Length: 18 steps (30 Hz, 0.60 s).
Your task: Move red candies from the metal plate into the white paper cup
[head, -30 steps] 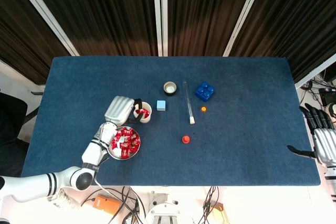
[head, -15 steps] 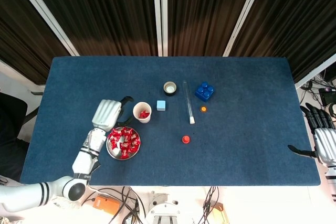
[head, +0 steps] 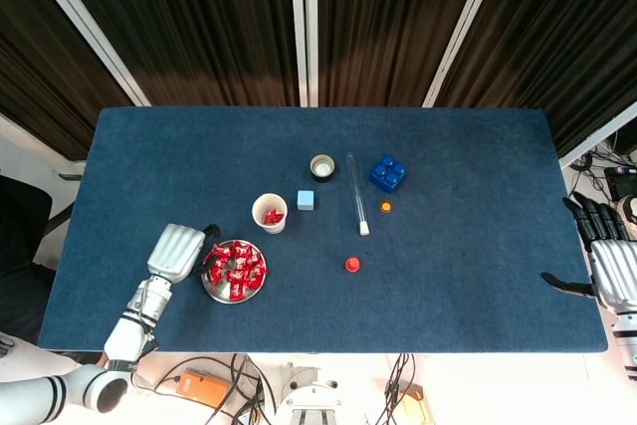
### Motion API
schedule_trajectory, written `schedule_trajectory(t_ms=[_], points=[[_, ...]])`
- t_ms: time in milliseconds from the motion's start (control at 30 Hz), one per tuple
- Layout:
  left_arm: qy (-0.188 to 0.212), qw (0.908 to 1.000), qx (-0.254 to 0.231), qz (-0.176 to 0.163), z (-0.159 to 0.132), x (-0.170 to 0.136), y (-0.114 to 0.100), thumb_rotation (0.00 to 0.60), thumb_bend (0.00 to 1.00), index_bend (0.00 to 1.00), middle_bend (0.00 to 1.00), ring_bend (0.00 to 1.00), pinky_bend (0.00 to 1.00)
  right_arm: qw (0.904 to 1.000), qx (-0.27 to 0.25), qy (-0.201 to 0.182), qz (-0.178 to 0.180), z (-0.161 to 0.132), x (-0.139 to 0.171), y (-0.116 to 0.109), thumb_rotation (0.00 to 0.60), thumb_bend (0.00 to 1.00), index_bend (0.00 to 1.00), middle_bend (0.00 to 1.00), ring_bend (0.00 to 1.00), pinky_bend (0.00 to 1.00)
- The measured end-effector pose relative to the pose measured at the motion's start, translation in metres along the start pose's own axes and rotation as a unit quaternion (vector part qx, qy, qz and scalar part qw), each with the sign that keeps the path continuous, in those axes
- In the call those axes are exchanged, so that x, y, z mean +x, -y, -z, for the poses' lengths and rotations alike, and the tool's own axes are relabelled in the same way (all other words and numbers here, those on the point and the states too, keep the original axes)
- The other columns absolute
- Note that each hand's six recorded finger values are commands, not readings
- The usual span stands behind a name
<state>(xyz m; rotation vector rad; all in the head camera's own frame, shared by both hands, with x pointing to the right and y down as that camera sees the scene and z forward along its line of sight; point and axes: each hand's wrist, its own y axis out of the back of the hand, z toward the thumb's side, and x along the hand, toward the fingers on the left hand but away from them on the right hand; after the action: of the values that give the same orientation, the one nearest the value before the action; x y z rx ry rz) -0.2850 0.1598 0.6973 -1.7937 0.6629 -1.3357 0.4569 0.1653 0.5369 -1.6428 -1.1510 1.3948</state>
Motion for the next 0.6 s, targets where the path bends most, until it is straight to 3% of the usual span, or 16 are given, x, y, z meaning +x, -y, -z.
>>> schedule_trajectory(t_ms=[200,600], points=[[0.015,0.999,0.038,0.018,-0.005,0.006,0.006,0.6,0.27,0.41,0.91,0.88,0.8,1.0,0.004,0.001,0.005,-0.002,0.0,-0.005,0.6,0.06,0.0,0.0,0.0,0.03],[0.012,0.9985,0.043,0.032,-0.009,0.02,0.016,0.6,0.22,0.43,0.91,0.88,0.8,1.0,0.002,0.008,-0.002,0.001,0.001,-0.001,0.6,0.06,0.0,0.0,0.0,0.03]])
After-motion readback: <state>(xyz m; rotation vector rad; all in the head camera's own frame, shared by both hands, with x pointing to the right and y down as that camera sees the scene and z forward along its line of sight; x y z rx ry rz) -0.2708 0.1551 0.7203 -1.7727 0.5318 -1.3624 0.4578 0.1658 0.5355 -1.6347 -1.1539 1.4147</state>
